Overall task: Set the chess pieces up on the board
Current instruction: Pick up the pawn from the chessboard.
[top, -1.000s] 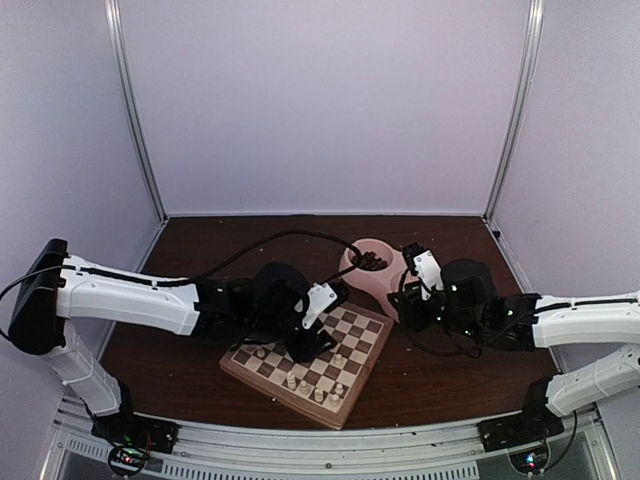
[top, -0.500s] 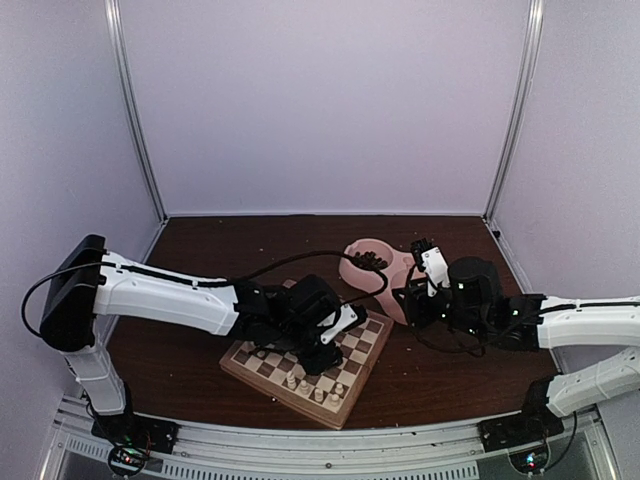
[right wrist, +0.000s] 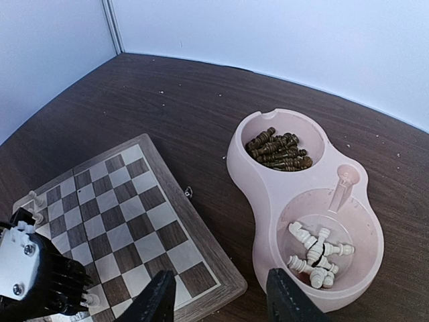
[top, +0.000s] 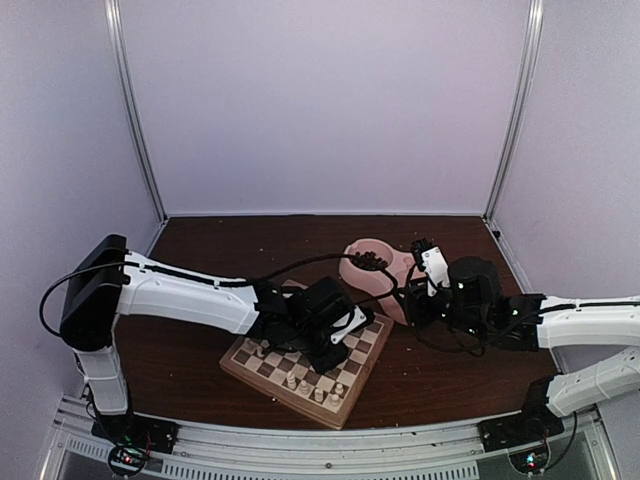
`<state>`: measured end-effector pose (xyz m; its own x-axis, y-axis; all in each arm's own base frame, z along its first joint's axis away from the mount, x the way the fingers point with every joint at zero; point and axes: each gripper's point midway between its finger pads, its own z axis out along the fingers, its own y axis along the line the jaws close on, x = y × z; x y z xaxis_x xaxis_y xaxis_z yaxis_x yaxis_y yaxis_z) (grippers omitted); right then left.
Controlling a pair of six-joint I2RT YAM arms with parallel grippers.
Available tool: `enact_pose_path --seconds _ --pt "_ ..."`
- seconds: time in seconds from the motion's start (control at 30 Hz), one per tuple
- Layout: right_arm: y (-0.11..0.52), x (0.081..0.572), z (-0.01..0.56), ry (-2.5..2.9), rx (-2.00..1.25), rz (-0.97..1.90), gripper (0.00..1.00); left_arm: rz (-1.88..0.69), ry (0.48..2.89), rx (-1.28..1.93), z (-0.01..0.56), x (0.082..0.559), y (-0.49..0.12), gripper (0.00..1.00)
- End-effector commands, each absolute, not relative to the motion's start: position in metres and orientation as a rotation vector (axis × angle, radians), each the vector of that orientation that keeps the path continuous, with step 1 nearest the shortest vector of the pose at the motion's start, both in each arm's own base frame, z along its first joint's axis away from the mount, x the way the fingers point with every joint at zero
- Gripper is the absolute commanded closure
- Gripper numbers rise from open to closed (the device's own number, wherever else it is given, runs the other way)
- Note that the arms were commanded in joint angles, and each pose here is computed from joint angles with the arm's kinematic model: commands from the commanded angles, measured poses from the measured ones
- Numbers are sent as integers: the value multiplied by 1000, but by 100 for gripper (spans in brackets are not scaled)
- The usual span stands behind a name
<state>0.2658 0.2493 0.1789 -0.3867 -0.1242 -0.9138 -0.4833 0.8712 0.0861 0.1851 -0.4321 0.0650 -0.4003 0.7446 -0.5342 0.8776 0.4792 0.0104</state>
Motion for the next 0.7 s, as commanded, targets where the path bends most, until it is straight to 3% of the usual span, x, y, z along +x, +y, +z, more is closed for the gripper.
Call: enact_pose_path --seconds 0.0,0.13,0.3,0.67 --pt "244 267 187 1927 -396 425 51 -365 2234 1349 72 188 -437 71" --pt "243 268 187 1926 -393 424 51 -365 2237 1351 71 187 -436 76" --pt "243 268 187 1927 -391 420 51 -389 2241 1363 73 183 -437 91" --pt "241 268 187 1929 -385 411 51 -446 2220 1348 99 171 -418 92"
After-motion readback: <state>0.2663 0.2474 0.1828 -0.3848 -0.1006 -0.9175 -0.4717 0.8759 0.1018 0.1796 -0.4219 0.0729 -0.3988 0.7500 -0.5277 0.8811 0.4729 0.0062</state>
